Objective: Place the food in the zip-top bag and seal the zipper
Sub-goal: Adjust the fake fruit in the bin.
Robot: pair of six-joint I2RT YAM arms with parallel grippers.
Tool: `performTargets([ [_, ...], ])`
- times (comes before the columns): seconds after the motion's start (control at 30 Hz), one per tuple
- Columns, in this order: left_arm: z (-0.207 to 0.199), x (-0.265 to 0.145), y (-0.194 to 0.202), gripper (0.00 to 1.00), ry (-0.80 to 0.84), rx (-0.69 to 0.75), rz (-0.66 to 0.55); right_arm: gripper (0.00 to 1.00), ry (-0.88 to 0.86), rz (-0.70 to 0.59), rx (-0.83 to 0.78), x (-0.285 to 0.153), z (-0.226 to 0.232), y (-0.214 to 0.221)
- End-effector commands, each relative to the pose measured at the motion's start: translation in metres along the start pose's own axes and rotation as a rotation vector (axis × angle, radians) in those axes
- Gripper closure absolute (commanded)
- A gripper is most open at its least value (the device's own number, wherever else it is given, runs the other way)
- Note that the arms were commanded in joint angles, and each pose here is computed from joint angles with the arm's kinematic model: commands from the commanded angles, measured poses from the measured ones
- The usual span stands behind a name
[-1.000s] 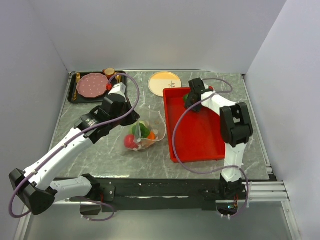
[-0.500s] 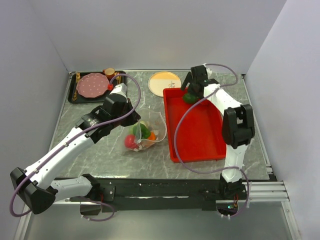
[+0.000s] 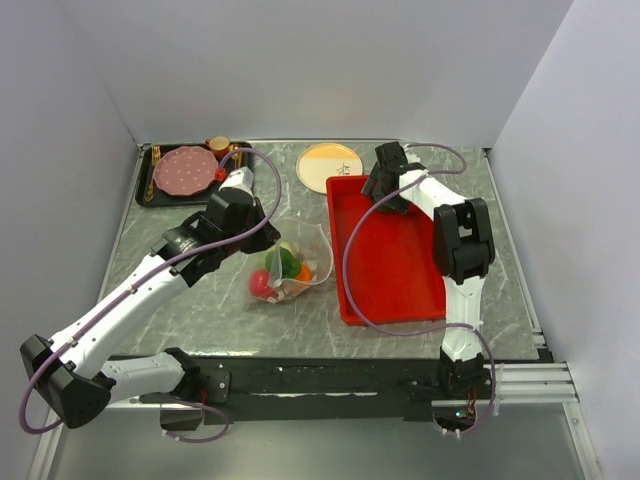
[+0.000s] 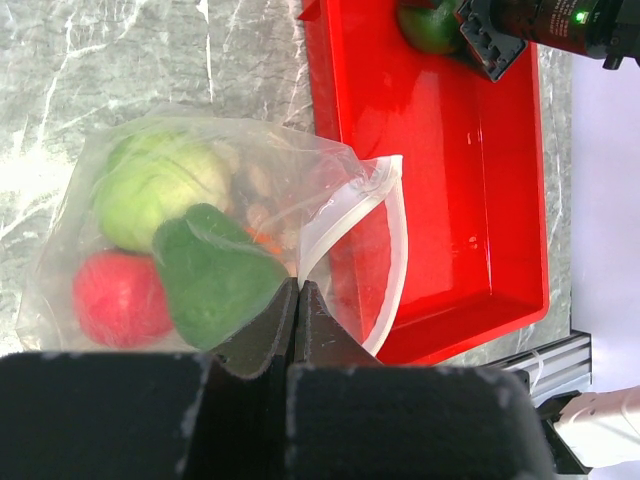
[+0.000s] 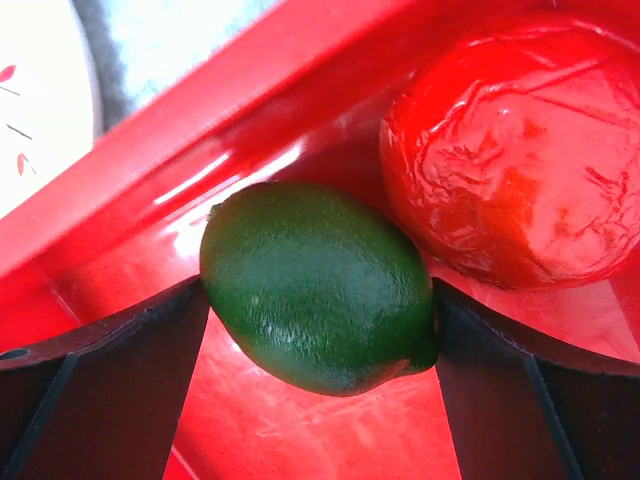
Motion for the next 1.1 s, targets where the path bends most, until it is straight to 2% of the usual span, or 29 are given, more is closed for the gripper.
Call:
performTargets([
  [0.0,-0.007,-0.007,-0.014,0.99,0.025,0.008,-0.046,0.05,-0.004,-0.084,0.049,-0.011,0.006,-0.027],
  [0.2,-0.003,-0.009,-0.014,0.99,0.011,0.004,-0.053,0.04,-0.019,-0.091,0.047,-0.014,0.011,-0.033],
  [0.27,-0.002,-0.008,-0.011,0.99,0.013,0.004,-0.049,0.12,-0.008,-0.074,0.032,-0.006,0.009,-0.029],
  [0.5,-0.004,-0.006,-0.010,0.99,0.021,0.004,-0.042,0.27,-0.054,-0.059,-0.011,-0.010,0.008,-0.020],
  [0.57,-0.006,-0.005,-0.010,0.99,0.027,0.008,-0.035,0.36,-0.058,-0.054,-0.025,-0.010,0.008,-0.019],
  [0.63,-0.006,-0.005,-0.009,0.99,0.026,0.010,-0.031,0.38,-0.066,-0.034,-0.038,-0.012,0.007,-0.015],
  [0.7,-0.005,-0.004,-0.009,0.99,0.022,0.005,-0.032,0.44,-0.071,-0.013,-0.053,-0.013,0.003,-0.005],
  [0.87,-0.005,-0.005,-0.008,0.99,0.033,-0.001,-0.035,0.43,-0.144,-0.037,-0.048,-0.044,-0.002,0.006],
  [1.07,-0.008,-0.001,-0.007,0.99,0.040,0.008,-0.024,0.38,-0.178,0.006,-0.096,-0.069,-0.023,0.046],
])
Point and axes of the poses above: each gripper's point midway between its finger pads, its own x axis out along the fingers, its own z axis along the line the jaws close on, y = z × x, the point moved 2 cm from there along -x, back along the fingers, and after that the axes turned 2 degrees about x, right-handed, at the moved point
